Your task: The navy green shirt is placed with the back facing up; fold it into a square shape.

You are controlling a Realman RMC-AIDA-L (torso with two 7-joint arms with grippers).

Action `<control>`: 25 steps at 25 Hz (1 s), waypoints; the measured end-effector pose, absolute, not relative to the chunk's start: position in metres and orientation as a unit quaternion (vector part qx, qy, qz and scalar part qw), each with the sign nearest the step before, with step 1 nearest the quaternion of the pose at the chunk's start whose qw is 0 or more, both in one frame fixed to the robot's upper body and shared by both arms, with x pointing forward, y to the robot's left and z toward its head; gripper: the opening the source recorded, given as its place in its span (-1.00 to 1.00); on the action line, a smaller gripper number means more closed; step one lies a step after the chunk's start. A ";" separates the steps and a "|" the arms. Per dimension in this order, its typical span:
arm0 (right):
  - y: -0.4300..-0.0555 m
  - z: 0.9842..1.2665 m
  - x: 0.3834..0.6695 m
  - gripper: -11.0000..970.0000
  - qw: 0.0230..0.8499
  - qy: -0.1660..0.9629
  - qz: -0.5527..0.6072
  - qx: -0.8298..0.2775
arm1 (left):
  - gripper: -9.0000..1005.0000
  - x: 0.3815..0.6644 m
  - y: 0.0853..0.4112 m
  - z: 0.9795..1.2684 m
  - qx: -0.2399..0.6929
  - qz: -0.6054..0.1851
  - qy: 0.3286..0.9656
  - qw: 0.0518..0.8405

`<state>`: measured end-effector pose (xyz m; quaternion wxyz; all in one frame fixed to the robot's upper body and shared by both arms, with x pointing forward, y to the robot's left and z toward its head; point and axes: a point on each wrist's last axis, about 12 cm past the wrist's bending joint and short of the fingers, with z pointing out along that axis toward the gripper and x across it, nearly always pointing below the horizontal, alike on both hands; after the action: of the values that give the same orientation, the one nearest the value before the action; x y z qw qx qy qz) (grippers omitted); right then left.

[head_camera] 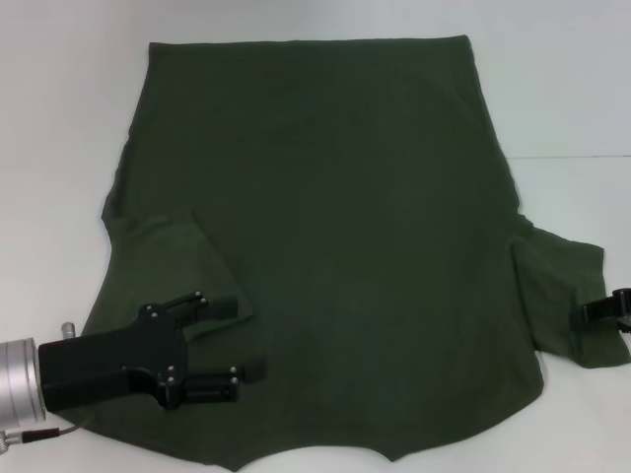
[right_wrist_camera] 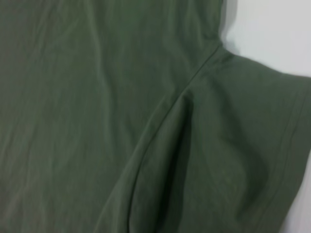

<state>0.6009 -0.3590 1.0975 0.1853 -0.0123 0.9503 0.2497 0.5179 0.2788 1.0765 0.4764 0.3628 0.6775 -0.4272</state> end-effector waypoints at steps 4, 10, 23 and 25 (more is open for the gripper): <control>-0.359 1.098 0.602 0.09 0.188 0.950 0.249 -0.011 | 0.89 0.518 0.279 1.077 0.363 -0.427 0.677 0.477; -0.361 1.097 0.602 -0.27 0.192 0.951 0.244 -0.007 | 0.89 0.517 0.279 1.076 0.360 -0.427 0.678 0.478; -0.362 1.098 0.602 -0.44 0.207 0.948 0.241 -0.022 | 0.89 0.517 0.279 1.076 0.358 -0.428 0.677 0.480; -0.362 1.098 0.603 -0.57 0.208 0.947 0.242 -0.022 | 0.89 0.517 0.279 1.076 0.357 -0.427 0.677 0.481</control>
<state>0.6027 -0.3625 1.0981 0.2080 -0.0216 0.9474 0.2424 0.5168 0.2791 1.0758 0.4808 0.3573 0.6771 -0.4274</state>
